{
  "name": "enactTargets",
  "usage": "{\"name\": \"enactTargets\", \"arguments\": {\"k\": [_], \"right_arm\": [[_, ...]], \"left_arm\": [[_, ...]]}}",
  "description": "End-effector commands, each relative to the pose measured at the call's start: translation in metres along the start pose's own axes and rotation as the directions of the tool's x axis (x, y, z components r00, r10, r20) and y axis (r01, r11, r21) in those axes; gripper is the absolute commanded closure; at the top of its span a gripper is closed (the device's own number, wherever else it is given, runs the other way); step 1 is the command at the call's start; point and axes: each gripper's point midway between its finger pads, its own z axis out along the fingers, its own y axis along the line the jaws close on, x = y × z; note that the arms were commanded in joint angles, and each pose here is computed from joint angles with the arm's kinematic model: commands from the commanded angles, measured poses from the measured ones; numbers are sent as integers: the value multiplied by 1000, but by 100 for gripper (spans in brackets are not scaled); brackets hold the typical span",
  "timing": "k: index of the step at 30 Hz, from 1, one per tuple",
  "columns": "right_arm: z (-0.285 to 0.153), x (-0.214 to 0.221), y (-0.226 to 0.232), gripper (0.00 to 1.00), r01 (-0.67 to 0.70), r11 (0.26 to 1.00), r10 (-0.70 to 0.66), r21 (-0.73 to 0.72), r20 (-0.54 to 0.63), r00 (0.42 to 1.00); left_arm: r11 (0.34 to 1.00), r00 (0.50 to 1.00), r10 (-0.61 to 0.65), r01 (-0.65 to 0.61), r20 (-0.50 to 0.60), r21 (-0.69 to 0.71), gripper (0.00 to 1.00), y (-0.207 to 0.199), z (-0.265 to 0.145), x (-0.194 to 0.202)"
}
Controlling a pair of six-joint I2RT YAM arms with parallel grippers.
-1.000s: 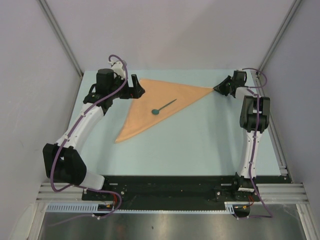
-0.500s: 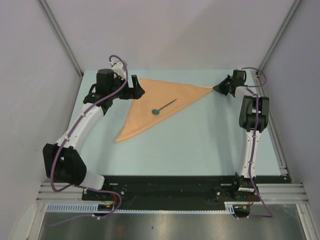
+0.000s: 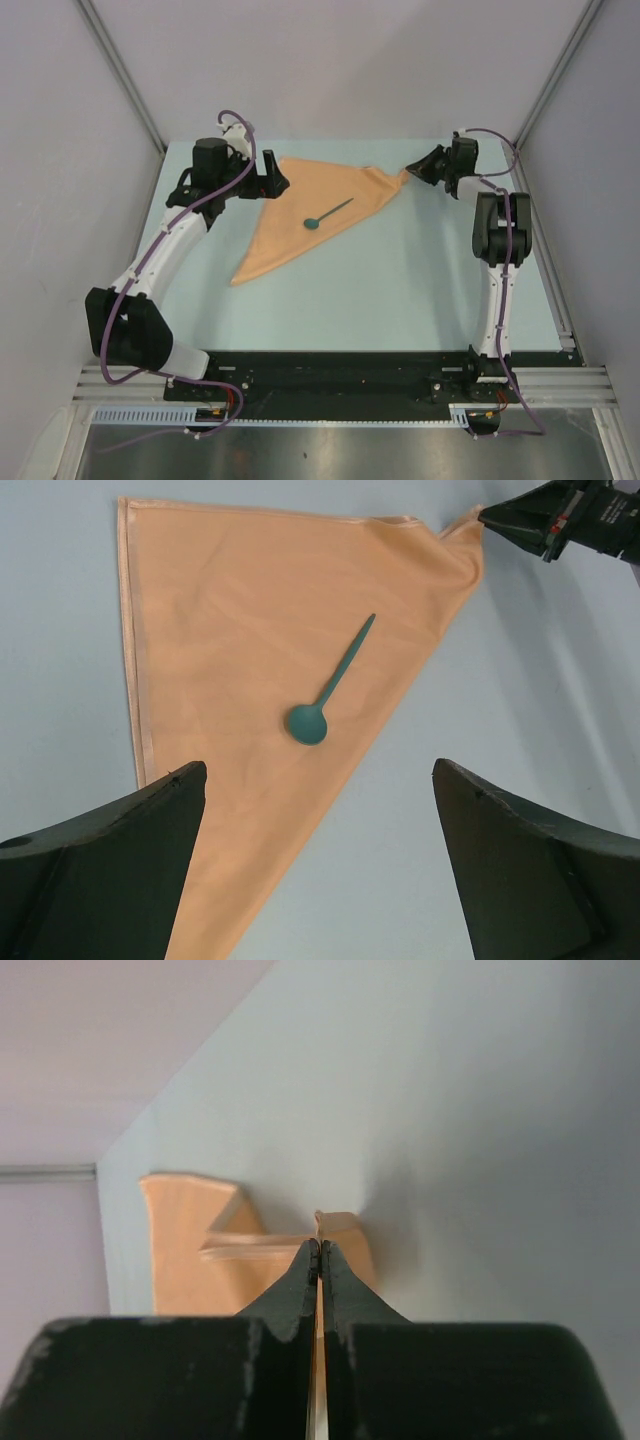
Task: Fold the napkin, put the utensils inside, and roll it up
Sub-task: Fold the napkin
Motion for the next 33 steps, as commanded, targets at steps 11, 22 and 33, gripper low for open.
{"name": "enactTargets", "arguments": {"k": [11, 22, 33], "right_arm": [[-66, 80, 208, 100, 273, 898, -294, -345, -9, 956], [-61, 229, 251, 100, 253, 850, -386, -463, -219, 896], [-62, 279, 250, 100, 215, 855, -389, -472, -310, 867]], "left_arm": [[998, 994, 25, -32, 111, 59, 1, -21, -25, -36], [996, 991, 29, -40, 132, 77, 0, -26, -32, -41], [996, 990, 34, -45, 138, 78, 0, -27, -34, -43]]}}
